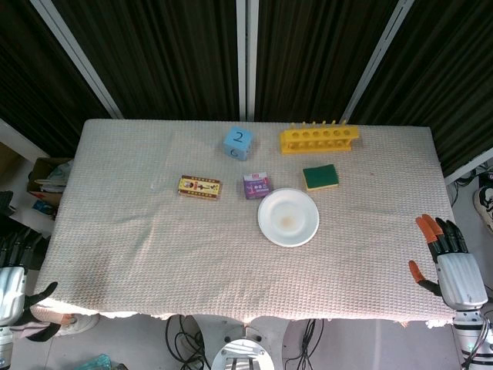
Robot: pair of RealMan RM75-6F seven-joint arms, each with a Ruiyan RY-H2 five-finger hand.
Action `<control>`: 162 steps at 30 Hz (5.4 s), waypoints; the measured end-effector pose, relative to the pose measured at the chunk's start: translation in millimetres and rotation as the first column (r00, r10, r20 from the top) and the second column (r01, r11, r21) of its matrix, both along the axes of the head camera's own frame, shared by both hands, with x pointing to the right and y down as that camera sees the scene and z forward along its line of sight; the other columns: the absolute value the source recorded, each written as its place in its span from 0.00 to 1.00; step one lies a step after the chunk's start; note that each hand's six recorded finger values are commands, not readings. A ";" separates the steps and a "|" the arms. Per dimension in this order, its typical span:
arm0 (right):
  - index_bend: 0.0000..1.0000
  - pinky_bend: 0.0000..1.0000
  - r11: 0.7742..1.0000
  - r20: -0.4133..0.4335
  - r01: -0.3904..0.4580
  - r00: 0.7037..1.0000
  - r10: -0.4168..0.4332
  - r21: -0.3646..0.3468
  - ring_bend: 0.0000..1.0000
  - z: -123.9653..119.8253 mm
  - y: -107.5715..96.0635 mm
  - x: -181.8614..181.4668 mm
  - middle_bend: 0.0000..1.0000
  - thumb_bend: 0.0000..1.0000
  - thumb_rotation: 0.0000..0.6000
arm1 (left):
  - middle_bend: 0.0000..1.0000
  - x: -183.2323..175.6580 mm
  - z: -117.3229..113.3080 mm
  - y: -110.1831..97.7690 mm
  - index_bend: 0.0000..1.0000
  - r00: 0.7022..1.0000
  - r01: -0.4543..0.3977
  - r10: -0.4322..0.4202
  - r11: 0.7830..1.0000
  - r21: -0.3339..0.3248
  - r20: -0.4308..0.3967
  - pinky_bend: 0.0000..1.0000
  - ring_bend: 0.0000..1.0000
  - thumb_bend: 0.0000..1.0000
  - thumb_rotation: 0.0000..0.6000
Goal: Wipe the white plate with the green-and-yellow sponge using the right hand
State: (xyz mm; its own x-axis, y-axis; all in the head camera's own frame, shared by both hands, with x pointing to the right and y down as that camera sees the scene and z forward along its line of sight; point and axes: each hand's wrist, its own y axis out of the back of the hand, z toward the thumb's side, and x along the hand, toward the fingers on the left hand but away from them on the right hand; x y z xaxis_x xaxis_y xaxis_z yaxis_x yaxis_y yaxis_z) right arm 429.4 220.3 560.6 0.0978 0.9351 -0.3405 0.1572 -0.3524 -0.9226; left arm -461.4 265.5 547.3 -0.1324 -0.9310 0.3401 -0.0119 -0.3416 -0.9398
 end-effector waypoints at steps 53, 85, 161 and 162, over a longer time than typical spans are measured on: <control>0.20 0.00 0.913 -0.263 0.257 0.901 -0.345 -0.317 0.00 217.2 -213.1 -145.0 0.16 0.29 1.00 | 0.04 -1.1 12.2 5.0 0.14 0.998 0.063 -0.059 0.993 -0.103 0.035 0.08 0.04 0.00 1.00; 0.55 0.09 0.849 -0.341 0.488 0.778 -0.528 -0.200 0.09 167.6 -204.4 -150.0 0.33 0.32 1.00 | 0.04 1.0 18.6 2.1 0.14 0.999 0.046 -0.044 0.993 -0.105 0.015 0.08 0.04 0.00 1.00; 0.67 0.08 0.440 -0.595 0.886 0.274 -0.755 -0.150 0.22 185.4 -103.4 -247.3 0.45 0.35 1.00 | 0.04 -2.2 18.3 11.9 0.14 0.999 0.048 -0.048 0.995 -0.090 0.005 0.08 0.04 0.00 1.00; 0.67 0.08 0.444 -0.603 0.883 0.273 -0.750 -0.153 0.22 185.3 -106.4 -245.3 0.45 0.35 1.00 | 0.04 -2.4 18.3 12.1 0.14 0.999 0.050 -0.049 0.995 -0.090 0.004 0.08 0.04 0.00 1.00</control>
State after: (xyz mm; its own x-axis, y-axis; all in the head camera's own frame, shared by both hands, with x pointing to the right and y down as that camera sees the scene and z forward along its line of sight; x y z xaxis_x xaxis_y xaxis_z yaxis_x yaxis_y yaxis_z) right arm 184.1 113.8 745.9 0.7221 0.5090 -0.4684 -0.6209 0.1786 -0.7632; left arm -463.8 277.6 565.6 -0.1784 -0.8889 0.4219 -0.0289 -0.4239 -0.9053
